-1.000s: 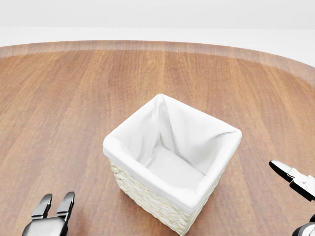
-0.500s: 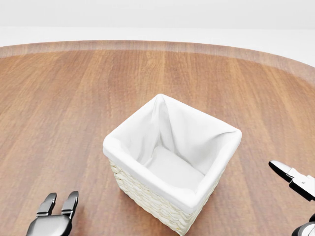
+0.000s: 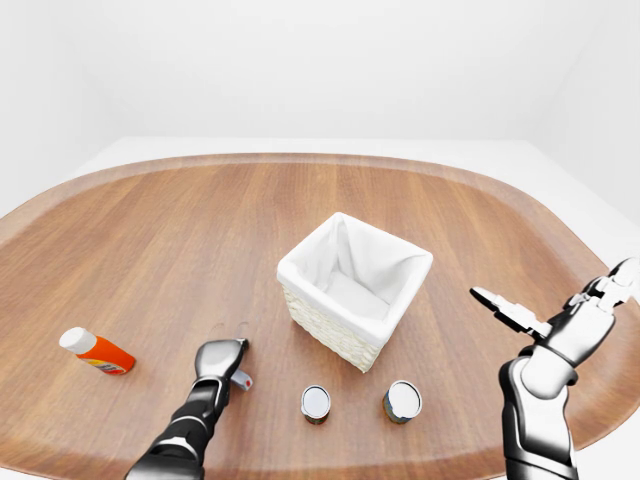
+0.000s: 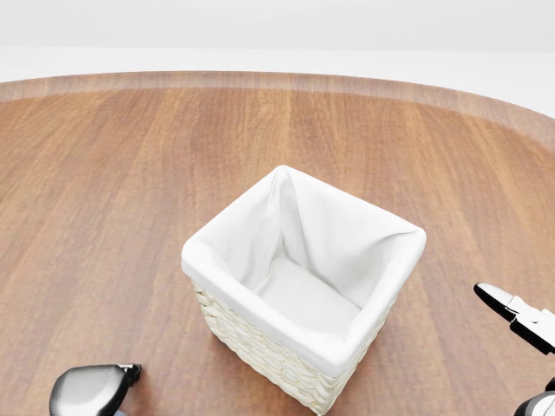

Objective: Pick up the alphabet soup and the cream cheese box, and put them in the basket.

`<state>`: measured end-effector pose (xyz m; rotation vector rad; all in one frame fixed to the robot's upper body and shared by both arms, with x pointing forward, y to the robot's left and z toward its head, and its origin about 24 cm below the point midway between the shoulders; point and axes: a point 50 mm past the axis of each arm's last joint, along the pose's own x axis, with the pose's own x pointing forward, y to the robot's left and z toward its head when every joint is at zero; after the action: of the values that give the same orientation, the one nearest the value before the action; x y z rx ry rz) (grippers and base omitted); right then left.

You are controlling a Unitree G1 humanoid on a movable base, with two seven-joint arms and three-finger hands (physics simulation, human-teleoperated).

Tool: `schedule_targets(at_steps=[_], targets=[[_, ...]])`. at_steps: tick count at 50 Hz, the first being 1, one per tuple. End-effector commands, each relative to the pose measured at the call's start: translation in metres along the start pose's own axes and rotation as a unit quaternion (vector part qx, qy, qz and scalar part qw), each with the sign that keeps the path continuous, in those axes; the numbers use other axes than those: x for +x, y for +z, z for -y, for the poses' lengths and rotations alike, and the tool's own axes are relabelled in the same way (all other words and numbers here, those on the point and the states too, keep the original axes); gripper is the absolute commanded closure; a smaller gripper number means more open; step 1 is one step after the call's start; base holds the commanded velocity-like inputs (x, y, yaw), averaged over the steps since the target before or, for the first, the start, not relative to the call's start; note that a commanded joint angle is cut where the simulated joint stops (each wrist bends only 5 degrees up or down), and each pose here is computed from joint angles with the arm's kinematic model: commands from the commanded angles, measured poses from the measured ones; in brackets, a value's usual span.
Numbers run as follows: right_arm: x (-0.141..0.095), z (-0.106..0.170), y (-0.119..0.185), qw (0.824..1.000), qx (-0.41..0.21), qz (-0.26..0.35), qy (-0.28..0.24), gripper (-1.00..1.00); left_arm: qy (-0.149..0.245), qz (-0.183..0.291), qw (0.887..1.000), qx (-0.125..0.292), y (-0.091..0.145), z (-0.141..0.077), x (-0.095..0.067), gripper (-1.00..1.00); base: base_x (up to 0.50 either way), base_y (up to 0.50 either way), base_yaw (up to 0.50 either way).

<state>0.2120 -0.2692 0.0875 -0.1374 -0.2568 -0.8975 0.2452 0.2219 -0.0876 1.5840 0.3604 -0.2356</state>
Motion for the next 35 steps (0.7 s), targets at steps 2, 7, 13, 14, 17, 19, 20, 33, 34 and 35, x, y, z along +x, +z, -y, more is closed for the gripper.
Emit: schedule_targets(at_steps=[2,7,13,14,17,19,20,33,34,35], targets=[[0.000,0.000,-0.003,1.000,-0.003,-0.006,0.000,-1.00,-0.090,-0.004,0.996,0.012,-0.006,0.053,-0.040,1.00,0.00,0.00,0.00],[0.000,0.000,0.001,1.000,0.001,0.002,0.000,-1.00,-0.080,-0.007,0.997,0.011,-0.010,0.050,-0.038,1.00,0.00,0.00,0.00],[0.000,0.000,0.001,1.000,0.001,0.002,0.000,-1.00,-0.074,-0.005,0.997,0.011,-0.010,0.049,-0.039,1.00,0.00,0.00,0.00],[0.000,0.000,0.001,1.000,0.001,0.002,0.000,-1.00,-0.074,-0.003,0.997,0.012,-0.009,0.049,-0.039,1.00,0.00,0.00,0.00],[0.000,0.000,0.001,1.000,0.000,0.002,0.000,-1.00,-0.067,0.000,0.998,0.013,-0.009,0.049,-0.040,1.00,0.00,0.00,0.00],[0.000,0.000,0.002,1.000,0.001,0.002,-0.001,-1.00,-0.052,0.003,0.999,0.011,-0.009,0.046,-0.040,1.00,0.00,0.00,0.00],[0.000,0.000,0.001,1.000,0.000,0.002,-0.001,-1.00,-0.044,0.005,0.999,0.009,-0.009,0.045,-0.040,1.00,0.00,0.00,0.00],[0.000,0.000,0.000,1.000,0.000,0.001,0.000,-1.00,-0.026,0.024,0.999,-0.005,-0.004,0.025,-0.053,1.00,0.00,0.00,0.00],[0.000,0.000,0.001,1.000,0.000,0.001,0.000,-1.00,-0.023,0.026,0.999,-0.005,-0.004,0.022,-0.053,1.00,0.00,0.00,0.00],[0.000,0.000,0.002,1.000,0.000,0.001,0.000,-1.00,-0.022,0.026,0.999,-0.006,-0.003,0.021,-0.053,1.00,0.00,0.00,0.00]])
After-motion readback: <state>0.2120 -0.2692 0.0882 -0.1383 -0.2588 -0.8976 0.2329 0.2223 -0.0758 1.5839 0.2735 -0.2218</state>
